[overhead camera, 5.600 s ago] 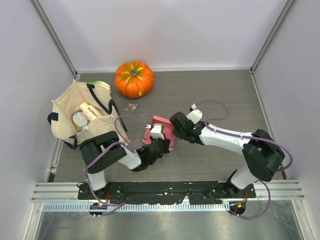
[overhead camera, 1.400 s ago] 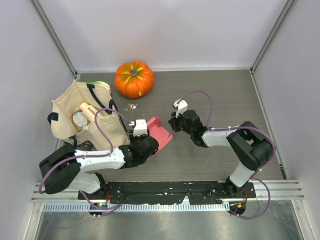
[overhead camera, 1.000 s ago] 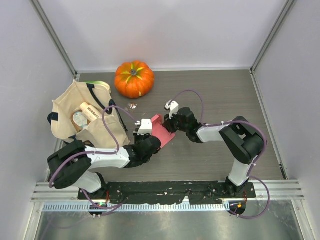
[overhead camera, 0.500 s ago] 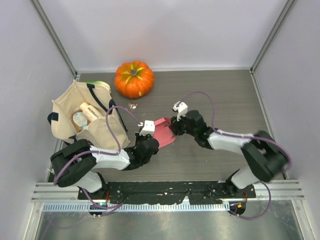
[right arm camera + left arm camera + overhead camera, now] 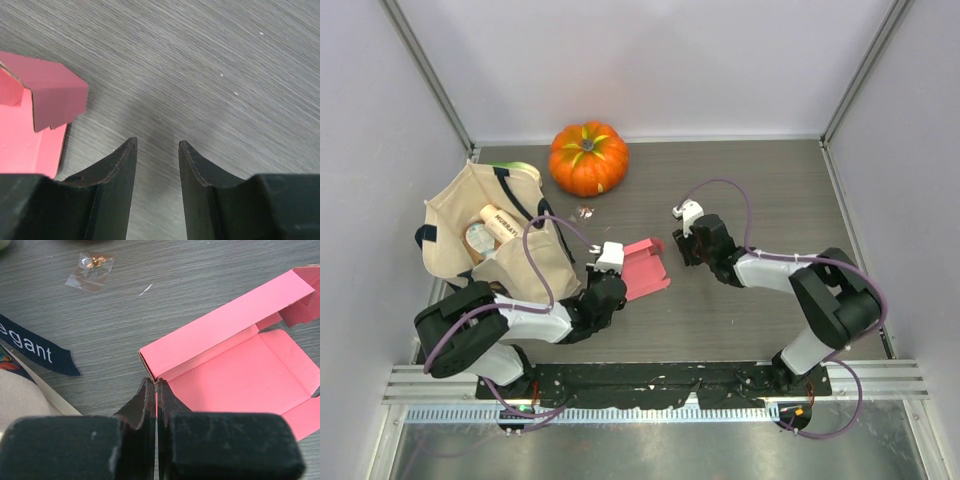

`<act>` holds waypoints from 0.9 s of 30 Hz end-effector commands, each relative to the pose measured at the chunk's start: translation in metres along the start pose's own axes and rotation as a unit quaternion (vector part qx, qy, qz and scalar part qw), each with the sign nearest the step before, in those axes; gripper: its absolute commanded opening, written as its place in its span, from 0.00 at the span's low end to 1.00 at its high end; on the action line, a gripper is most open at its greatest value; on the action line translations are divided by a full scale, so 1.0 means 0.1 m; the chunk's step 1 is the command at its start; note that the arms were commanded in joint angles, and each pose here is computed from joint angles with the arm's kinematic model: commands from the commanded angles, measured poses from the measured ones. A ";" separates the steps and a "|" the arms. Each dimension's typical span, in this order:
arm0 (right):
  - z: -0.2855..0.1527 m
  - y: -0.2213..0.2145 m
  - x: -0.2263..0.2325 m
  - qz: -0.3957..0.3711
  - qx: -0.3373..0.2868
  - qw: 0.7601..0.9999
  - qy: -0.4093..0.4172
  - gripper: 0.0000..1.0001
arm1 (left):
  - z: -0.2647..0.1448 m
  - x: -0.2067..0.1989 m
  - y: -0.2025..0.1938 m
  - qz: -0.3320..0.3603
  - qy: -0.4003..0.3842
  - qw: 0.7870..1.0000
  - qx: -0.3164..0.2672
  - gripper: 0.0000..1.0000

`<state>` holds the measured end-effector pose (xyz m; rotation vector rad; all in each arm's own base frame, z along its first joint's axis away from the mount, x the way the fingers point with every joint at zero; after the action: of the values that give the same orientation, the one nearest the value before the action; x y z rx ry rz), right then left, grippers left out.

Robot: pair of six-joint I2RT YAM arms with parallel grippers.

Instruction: Fold the paper box

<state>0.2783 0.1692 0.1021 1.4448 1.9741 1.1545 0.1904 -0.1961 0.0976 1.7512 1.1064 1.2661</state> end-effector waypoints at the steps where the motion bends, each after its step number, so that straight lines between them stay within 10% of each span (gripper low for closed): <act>1: 0.17 0.40 0.17 -0.041 -0.038 0.997 0.047 0.43 | 0.01 0.07 0.05 -0.020 0.000 1.000 -0.011 0.00; 27: 0.04 0.24 0.46 -0.083 -0.020 0.990 0.112 0.42 | 0.08 0.13 0.19 -0.031 -0.035 0.998 0.036 0.00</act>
<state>0.2809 0.2199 0.1114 1.1548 2.2259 1.2946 0.2031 -0.1877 0.1069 1.8028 1.1745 1.1810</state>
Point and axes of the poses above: each gripper's point midway between its finger pads, its own z axis out along the fingers, its own x axis along the line the jaws close on, y = z × x, the point moved 9 cm from there along -z, back along the fingers, and after that the axes turned 15 degrees about z, right-handed, at the moved point
